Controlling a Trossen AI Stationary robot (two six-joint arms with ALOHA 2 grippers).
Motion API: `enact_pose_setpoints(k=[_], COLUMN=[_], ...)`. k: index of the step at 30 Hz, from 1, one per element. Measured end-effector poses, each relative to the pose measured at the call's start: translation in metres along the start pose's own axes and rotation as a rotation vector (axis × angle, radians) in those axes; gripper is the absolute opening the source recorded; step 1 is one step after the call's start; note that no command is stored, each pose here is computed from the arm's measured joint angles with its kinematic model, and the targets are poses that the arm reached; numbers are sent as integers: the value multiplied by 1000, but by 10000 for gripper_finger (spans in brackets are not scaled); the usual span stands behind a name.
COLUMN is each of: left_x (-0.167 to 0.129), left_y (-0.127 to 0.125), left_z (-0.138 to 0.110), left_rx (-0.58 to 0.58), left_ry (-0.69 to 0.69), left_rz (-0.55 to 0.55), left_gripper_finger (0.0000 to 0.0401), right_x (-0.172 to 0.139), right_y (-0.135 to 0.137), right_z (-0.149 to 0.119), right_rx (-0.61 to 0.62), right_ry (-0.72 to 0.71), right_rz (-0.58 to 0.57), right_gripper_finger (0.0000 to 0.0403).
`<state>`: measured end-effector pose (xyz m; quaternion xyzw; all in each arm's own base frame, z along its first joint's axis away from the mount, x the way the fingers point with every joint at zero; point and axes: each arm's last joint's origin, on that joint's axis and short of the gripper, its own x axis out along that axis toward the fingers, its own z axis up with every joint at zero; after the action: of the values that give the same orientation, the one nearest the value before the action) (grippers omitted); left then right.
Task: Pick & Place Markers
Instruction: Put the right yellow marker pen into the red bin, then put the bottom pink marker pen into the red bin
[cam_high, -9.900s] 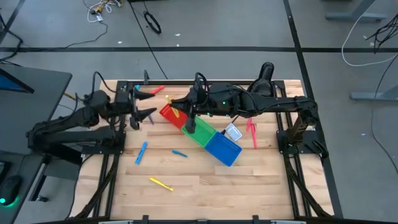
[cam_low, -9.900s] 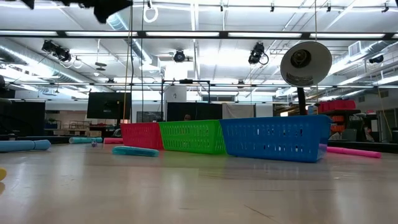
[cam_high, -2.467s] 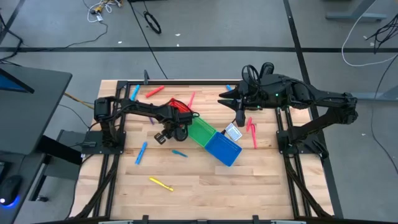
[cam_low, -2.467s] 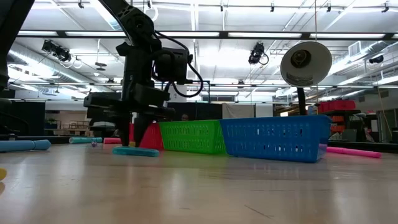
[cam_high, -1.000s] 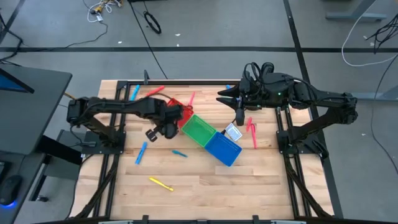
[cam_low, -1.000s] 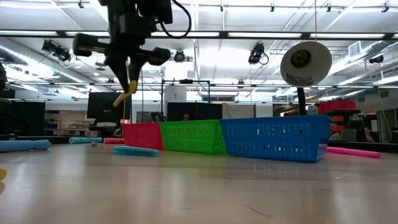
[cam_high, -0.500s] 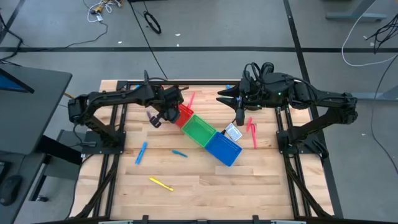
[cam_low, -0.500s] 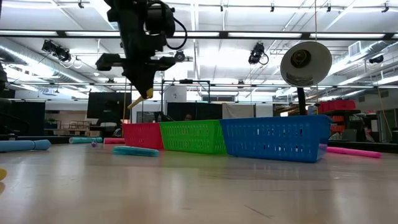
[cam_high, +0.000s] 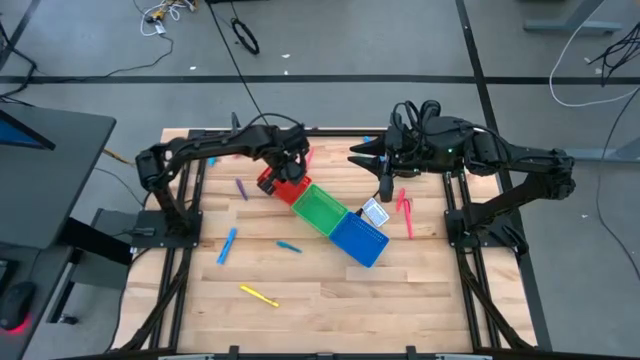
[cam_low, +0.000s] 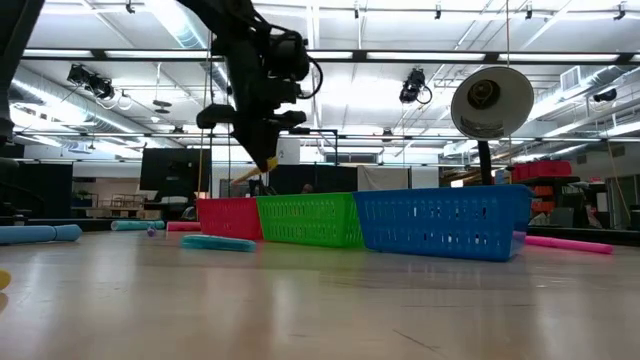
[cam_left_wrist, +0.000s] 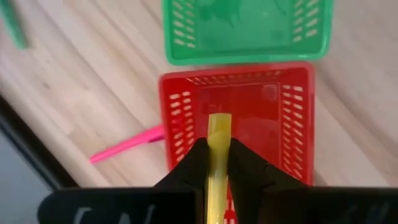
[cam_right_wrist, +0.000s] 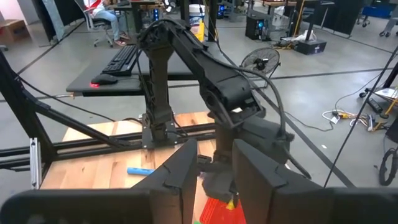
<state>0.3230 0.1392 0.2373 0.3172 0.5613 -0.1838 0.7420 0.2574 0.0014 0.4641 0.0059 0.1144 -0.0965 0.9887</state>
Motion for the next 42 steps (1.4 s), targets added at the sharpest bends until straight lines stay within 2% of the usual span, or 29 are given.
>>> enact_pose_setpoints(k=[10,19,30,34,42], left_x=[0,34,48,48,48], left_y=[-1,1,10,10,7], left_z=[0,6,4,4,3], left_rx=[-3,-32,9,47,28], left_ry=[-23,-8,-32,-20,1], left_rz=[-23,-81,-50,-45,-73], left_gripper_finger=[39,39,41,80,154], right_x=[0,0,0,0,0], right_y=[0,0,0,0,0], right_z=[0,0,-1,-1,-1], right_rx=[-1,-2,-3,-8,-10], right_ry=[-1,4,12,13,13], right_rz=[0,0,0,-1,-1], right_gripper_finger=[102,102,102,102,102])
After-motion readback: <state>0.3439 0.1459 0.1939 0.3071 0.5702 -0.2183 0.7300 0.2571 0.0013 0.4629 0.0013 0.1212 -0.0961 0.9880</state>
